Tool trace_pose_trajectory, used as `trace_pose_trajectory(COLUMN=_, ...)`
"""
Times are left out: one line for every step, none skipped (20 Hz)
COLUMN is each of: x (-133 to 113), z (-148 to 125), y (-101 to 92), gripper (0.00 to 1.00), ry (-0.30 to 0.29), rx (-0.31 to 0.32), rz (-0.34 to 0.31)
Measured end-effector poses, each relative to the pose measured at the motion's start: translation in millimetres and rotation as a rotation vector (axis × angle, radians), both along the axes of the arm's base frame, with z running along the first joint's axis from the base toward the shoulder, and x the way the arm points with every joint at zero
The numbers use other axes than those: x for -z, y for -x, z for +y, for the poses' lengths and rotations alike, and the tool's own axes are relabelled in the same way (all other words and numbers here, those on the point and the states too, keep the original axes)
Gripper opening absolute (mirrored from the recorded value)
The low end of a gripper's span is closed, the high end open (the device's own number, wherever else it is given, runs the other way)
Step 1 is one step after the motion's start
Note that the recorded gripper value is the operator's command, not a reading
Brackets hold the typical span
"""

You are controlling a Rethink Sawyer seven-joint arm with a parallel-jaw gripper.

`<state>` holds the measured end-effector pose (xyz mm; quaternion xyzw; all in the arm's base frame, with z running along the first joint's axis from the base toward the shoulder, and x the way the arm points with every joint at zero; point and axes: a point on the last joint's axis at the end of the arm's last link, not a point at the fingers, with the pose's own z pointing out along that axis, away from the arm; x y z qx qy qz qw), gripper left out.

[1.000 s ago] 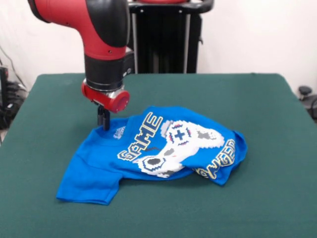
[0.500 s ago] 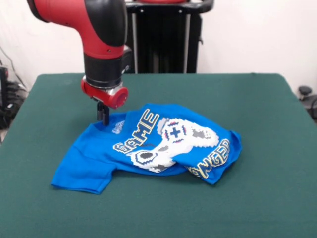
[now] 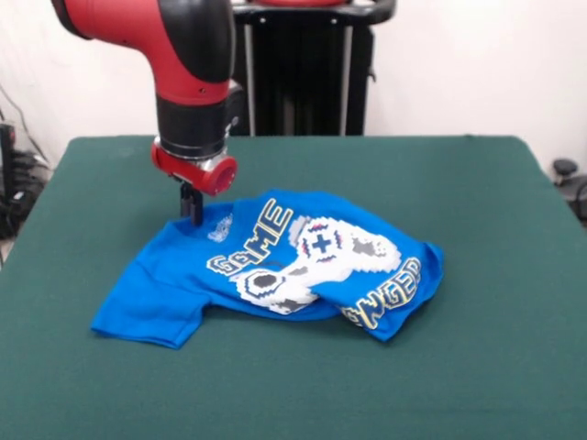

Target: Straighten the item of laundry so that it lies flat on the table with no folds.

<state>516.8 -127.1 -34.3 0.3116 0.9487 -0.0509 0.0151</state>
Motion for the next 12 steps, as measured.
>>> trace_pose_trajectory(x=-0.1, z=-0.3, y=1.9, gripper=0.00, ry=-0.001, rx=0.002, rz=0.003)
trace_pose_trajectory(x=-0.1, z=-0.3, y=4.4, gripper=0.00, ry=-0.003, rx=0.002, rz=0.006)
trace_pose_trajectory(x=0.2, z=-0.5, y=7.6, gripper=0.00, ry=-0.005, rx=0.002, rz=0.011)
trace_pose_trajectory(x=0.6, z=-0.5, y=9.9, gripper=0.00, ry=-0.006, rx=0.002, rz=0.015)
trace_pose_trajectory(x=0.7, z=-0.5, y=11.9, gripper=0.00, ry=-0.007, rx=0.000, rz=0.018)
trace_pose_trajectory(x=0.8, z=-0.3, y=13.5, gripper=0.00, ry=-0.007, rx=-0.001, rz=0.020)
trace_pose_trajectory(x=0.7, z=-0.1, y=15.7, gripper=0.00, ry=-0.008, rx=-0.003, rz=0.023)
trace_pose_trajectory(x=0.6, z=0.2, y=17.0, gripper=0.00, ry=-0.008, rx=-0.004, rz=0.025)
trace_pose_trajectory(x=-0.5, z=1.3, y=20.8, gripper=0.00, ry=-0.010, rx=-0.010, rz=0.030)
trace_pose_trajectory(x=-1.3, z=1.7, y=22.1, gripper=0.00, ry=-0.010, rx=-0.012, rz=0.031)
trace_pose_trajectory(x=-1.9, z=1.9, y=22.7, gripper=0.00, ry=-0.010, rx=-0.013, rz=0.032)
trace_pose_trajectory(x=-5.3, z=2.0, y=25.5, gripper=0.00, ry=-0.009, rx=-0.016, rz=0.033)
